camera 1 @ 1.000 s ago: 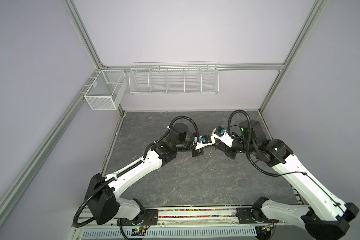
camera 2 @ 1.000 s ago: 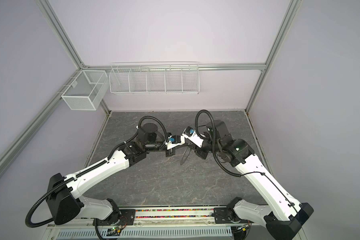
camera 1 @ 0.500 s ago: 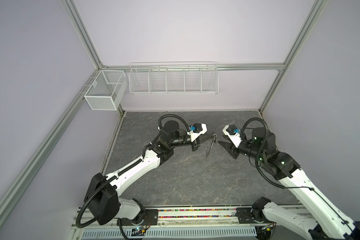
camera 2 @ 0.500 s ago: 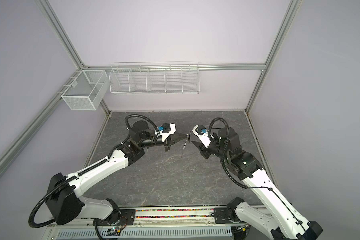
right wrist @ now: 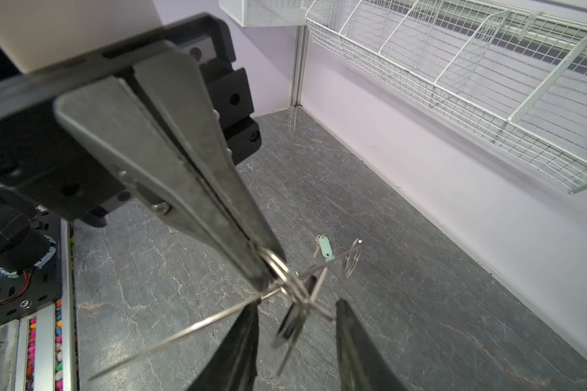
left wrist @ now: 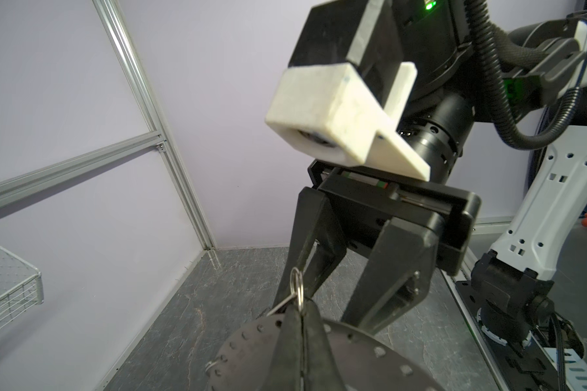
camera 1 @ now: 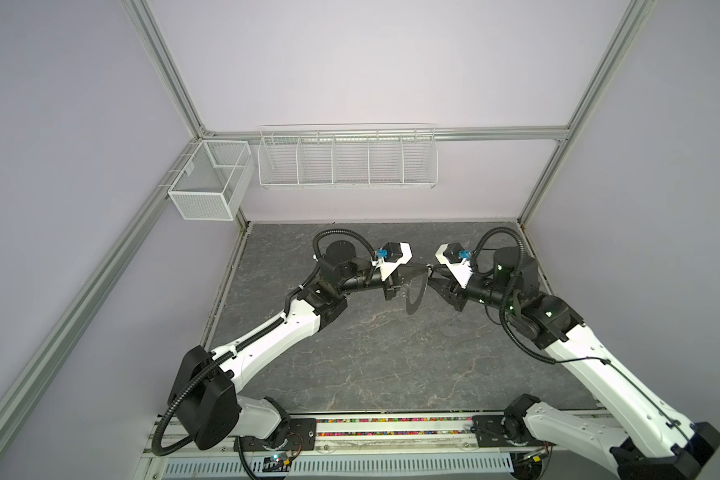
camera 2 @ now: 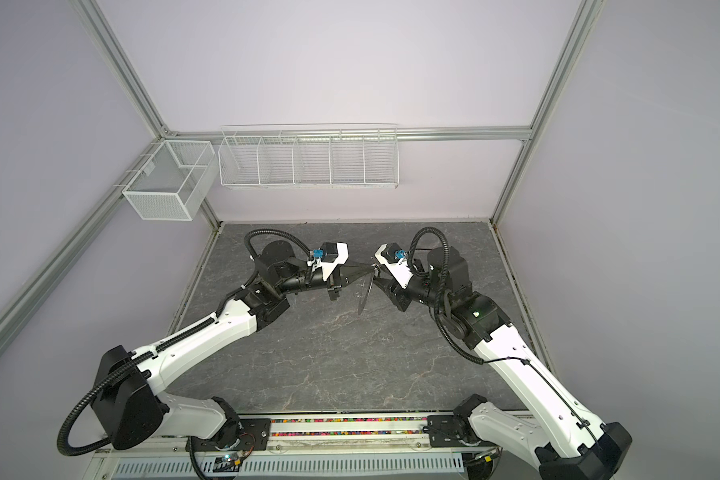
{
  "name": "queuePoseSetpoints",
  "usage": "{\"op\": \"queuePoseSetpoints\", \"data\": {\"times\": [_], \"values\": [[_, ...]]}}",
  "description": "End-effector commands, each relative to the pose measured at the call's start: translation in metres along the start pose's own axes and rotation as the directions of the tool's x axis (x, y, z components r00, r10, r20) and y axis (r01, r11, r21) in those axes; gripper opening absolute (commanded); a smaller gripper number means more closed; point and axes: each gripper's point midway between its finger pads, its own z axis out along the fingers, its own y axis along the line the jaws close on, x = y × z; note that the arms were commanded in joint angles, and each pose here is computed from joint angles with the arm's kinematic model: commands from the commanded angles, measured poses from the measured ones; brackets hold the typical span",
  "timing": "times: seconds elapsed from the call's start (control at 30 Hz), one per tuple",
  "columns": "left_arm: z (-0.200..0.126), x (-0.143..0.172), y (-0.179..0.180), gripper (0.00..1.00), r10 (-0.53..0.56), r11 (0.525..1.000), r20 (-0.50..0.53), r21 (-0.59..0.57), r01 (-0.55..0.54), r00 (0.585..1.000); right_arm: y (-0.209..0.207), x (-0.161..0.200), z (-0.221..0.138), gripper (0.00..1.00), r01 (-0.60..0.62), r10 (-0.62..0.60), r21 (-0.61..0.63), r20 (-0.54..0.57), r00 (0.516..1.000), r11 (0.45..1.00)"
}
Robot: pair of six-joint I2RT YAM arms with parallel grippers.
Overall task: Attach keys to a key ring
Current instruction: Insert the key into the keyring.
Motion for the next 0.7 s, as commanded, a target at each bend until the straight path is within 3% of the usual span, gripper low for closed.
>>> {"op": "queuePoseSetpoints", "data": {"times": [0.0, 0.07, 0.37, 0.67], "values": [[0.0, 0.0, 0.005, 0.0, 0.0, 1.0, 0.004, -0.021, 0.001, 1.0, 0.004, -0.014, -0.001, 0.4, 0.011, -0.009, -0.029, 0.046, 0.999, 1.0], [0.0, 0.001, 0.005, 0.0, -0.003, 1.0, 0.001, -0.021, 0.003, 1.0, 0.002, -0.015, 0.0, 0.38, 0.012, -0.011, -0.014, 0.046, 0.999, 1.0], [0.002, 0.0, 0.012, 0.0, -0.022, 0.999, -0.01, -0.046, 0.021, 1.0, -0.009, -0.009, 0.002, 0.1, 0.036, -0.037, 0.056, 0.014, 0.999, 0.998], [0.0, -0.011, 0.028, 0.0, -0.048, 0.994, 0.047, -0.093, 0.052, 0.998, -0.008, 0.001, 0.006, 0.07, 0.081, -0.079, 0.074, -0.026, 0.997, 0.994]]}}
